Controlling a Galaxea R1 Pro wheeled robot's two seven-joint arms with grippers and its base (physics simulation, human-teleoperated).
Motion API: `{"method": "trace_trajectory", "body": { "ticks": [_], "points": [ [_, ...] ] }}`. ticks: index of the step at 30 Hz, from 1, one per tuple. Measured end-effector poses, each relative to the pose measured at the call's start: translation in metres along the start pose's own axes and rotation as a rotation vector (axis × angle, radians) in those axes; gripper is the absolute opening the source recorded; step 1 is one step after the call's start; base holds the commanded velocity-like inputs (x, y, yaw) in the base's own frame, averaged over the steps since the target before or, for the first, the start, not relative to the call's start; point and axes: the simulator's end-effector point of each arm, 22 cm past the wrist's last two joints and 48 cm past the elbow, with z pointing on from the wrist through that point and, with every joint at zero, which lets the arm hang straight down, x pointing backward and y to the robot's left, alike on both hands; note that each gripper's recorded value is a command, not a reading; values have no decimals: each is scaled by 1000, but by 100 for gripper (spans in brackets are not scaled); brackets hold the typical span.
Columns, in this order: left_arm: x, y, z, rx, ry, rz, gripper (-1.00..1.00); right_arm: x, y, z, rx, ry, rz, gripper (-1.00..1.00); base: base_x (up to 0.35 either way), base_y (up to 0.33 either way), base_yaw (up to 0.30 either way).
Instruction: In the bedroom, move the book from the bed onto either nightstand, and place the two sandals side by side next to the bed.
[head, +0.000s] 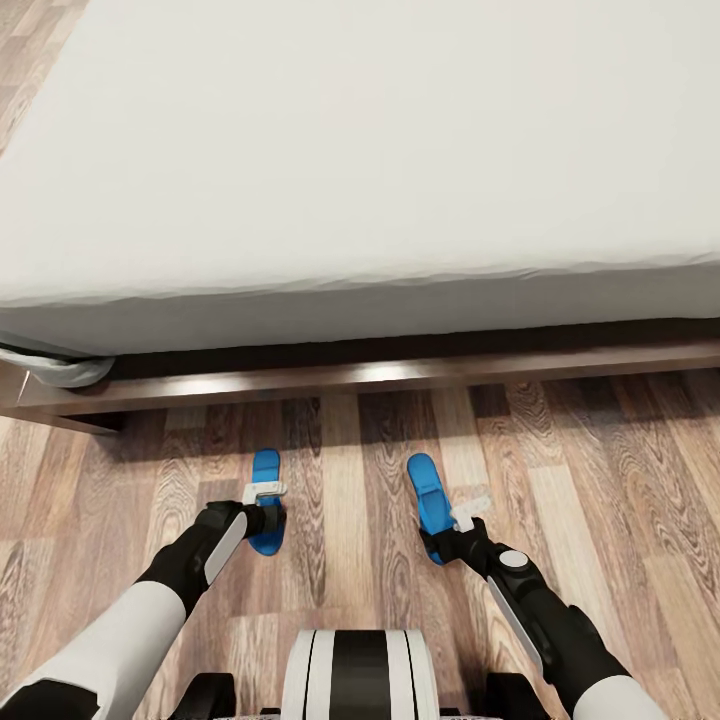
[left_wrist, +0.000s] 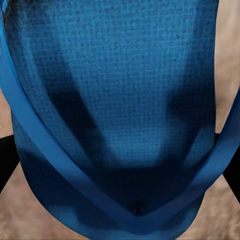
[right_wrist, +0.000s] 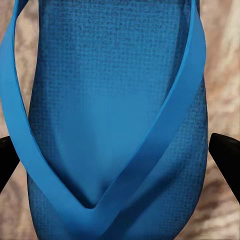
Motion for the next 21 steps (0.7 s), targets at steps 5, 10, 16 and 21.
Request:
{"method": "trace_trajectory", "body": {
  "ticks": [5, 10, 16, 21],
  "points": [
    [0, 0, 0, 0, 1, 2, -100, 0, 0, 0, 0, 0, 0, -100, 0, 0, 0],
    [0, 6, 1, -24, -6, 5, 100, 0, 0, 0, 0, 0, 1, -100, 0, 0, 0],
    [0, 7, 1, -28, -7, 4, 100, 0, 0, 0, 0, 0, 0, -100, 0, 0, 0],
    [0, 7, 1, -28, -7, 4, 100, 0, 0, 0, 0, 0, 0, -100, 0, 0, 0]
  ]
}}
